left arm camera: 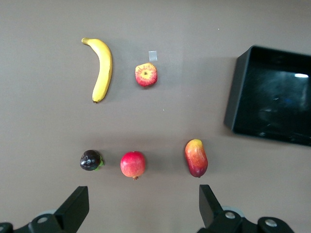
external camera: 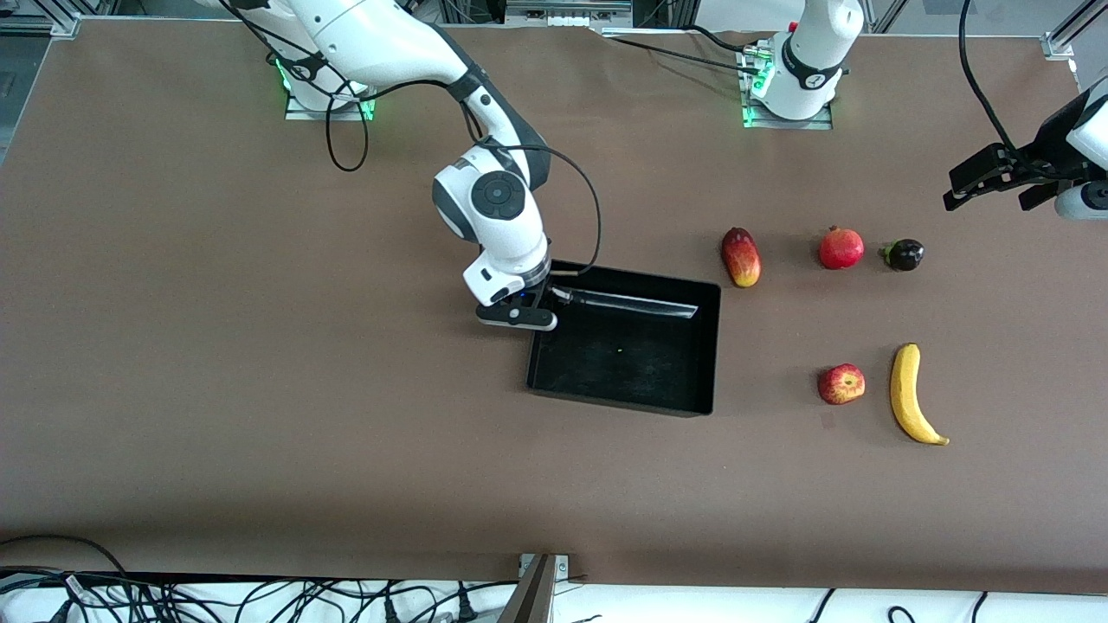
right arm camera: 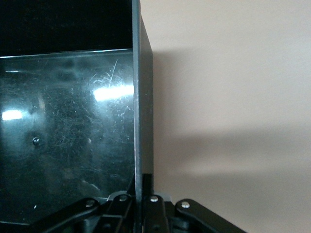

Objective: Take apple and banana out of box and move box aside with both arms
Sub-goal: 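Drag the empty black tray across the table toward the right arm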

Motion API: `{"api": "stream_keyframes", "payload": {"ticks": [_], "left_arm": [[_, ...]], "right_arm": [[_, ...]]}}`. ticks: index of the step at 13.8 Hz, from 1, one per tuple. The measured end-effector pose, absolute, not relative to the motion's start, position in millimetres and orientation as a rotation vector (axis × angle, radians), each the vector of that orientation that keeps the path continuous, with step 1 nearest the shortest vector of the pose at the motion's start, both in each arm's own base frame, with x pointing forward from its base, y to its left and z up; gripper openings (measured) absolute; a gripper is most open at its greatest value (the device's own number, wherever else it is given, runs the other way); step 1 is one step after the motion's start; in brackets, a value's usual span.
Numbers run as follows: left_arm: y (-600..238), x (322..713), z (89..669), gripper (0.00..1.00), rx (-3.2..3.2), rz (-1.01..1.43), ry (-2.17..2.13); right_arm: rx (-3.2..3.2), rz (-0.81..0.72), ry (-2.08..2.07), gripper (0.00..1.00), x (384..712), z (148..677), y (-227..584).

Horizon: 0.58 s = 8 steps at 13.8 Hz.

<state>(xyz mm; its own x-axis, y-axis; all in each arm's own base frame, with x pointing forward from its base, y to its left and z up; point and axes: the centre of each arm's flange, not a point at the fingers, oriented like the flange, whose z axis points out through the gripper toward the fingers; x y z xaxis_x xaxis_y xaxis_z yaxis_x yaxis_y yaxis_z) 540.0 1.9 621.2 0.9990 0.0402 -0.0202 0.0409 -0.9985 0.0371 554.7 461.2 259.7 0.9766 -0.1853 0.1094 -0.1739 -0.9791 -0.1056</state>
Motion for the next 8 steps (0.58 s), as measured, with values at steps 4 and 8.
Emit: {"api": "stream_keyframes", "payload": {"ticks": [4, 8], "left_arm": [[2, 540, 621, 1.00, 3.103, -0.031, 0.065], [4, 540, 621, 1.00, 3.103, -0.031, 0.071]], "right_arm": [[-3.046, -0.093, 0.290, 0.05, 597, 314, 366], [-3.108, -0.033, 0.155, 0.05, 603, 330, 229]]}}
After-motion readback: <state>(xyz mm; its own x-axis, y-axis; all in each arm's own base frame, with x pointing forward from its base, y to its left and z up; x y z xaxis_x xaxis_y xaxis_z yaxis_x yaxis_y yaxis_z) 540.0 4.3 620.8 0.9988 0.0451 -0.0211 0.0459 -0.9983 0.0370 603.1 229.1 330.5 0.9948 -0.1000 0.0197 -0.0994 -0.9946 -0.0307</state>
